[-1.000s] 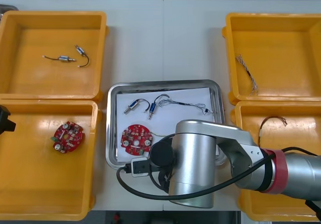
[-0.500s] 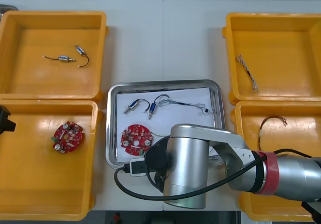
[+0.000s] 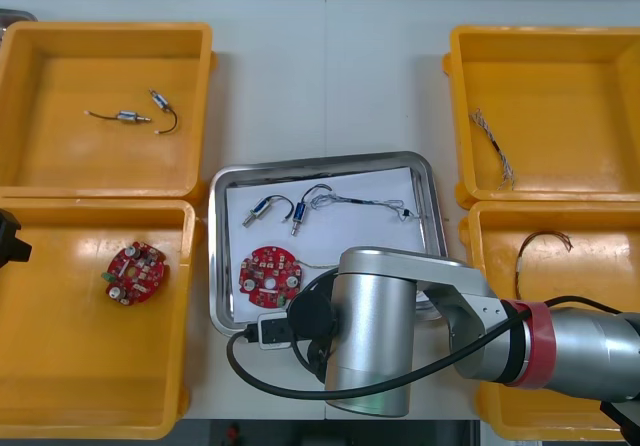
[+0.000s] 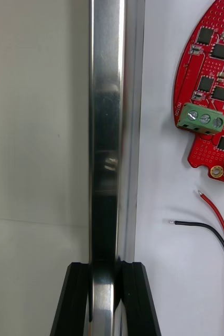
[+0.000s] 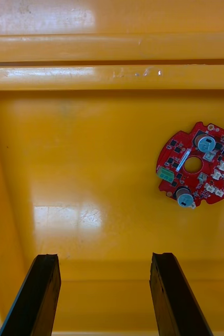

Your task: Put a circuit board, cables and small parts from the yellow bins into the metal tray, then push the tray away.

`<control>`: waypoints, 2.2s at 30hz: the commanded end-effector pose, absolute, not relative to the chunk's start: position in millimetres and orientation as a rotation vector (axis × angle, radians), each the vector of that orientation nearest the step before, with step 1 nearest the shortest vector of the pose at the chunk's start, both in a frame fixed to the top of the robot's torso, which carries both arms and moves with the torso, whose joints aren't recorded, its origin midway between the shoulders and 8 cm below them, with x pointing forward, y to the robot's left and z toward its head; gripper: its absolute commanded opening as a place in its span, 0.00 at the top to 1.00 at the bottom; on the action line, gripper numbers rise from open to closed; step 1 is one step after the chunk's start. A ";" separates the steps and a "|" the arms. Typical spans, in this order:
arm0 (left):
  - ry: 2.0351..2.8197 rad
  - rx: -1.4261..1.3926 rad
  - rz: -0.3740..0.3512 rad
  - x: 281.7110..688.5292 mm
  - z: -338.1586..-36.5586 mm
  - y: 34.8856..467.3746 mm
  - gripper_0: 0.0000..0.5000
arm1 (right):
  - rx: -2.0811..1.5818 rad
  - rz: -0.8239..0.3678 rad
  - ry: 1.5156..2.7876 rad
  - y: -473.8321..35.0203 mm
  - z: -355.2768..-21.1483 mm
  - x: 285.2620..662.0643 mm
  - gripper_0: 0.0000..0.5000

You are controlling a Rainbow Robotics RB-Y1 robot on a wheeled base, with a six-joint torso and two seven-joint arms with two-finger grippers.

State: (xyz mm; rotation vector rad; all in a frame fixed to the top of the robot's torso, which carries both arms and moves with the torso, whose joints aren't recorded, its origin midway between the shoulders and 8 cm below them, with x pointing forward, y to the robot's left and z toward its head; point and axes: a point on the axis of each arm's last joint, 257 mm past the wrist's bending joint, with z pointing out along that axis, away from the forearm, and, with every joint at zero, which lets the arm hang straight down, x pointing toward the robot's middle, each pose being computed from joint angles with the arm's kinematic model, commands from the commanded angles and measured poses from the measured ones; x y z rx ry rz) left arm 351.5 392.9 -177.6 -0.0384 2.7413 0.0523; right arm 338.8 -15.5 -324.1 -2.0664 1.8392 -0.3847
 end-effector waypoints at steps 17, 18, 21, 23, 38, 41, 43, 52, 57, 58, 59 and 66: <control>2.722 0.084 0.146 347.6 -162.6 407.3 0.00 | -1.915 -0.486 1.830 -14.4 -279.1 389.4 0.95; 2.722 0.084 0.146 347.6 -162.6 407.3 0.00 | -1.909 -0.489 1.834 -13.5 -277.7 392.5 0.95; 2.722 0.084 0.146 347.6 -162.6 407.3 0.00 | -1.895 -0.493 1.847 -10.7 -273.1 400.3 0.95; 2.722 0.084 0.146 347.6 -162.6 407.3 0.00 | -1.896 -0.495 1.848 -7.7 -270.2 403.8 0.95; 2.722 0.084 0.146 347.6 -162.6 407.3 0.00 | -1.891 -0.535 1.827 11.0 -238.1 433.8 0.95; 2.722 0.084 0.146 347.6 -162.6 407.3 0.00 | -1.884 -0.556 1.822 14.0 -230.4 441.9 0.96; 2.722 0.084 0.146 347.6 -162.6 407.3 0.00 | -1.877 -0.560 1.825 16.6 -224.9 447.1 0.95; 2.722 0.084 0.146 347.6 -162.6 407.3 0.00 | -1.832 -0.583 1.813 21.3 -211.4 472.2 0.95; 2.722 0.084 0.146 347.6 -162.6 407.3 0.00 | -1.812 -0.614 1.811 20.4 -201.0 484.5 0.96; 2.722 0.084 0.146 347.6 -162.6 407.3 0.00 | -1.807 -0.621 1.813 19.2 -199.3 487.1 0.96; 2.722 0.084 0.146 347.6 -162.6 407.3 0.00 | -1.797 -0.622 1.819 18.5 -197.0 490.2 0.95; 2.722 0.084 0.146 347.6 -162.6 407.3 0.00 | -1.767 -0.645 1.822 18.9 -183.5 504.5 0.95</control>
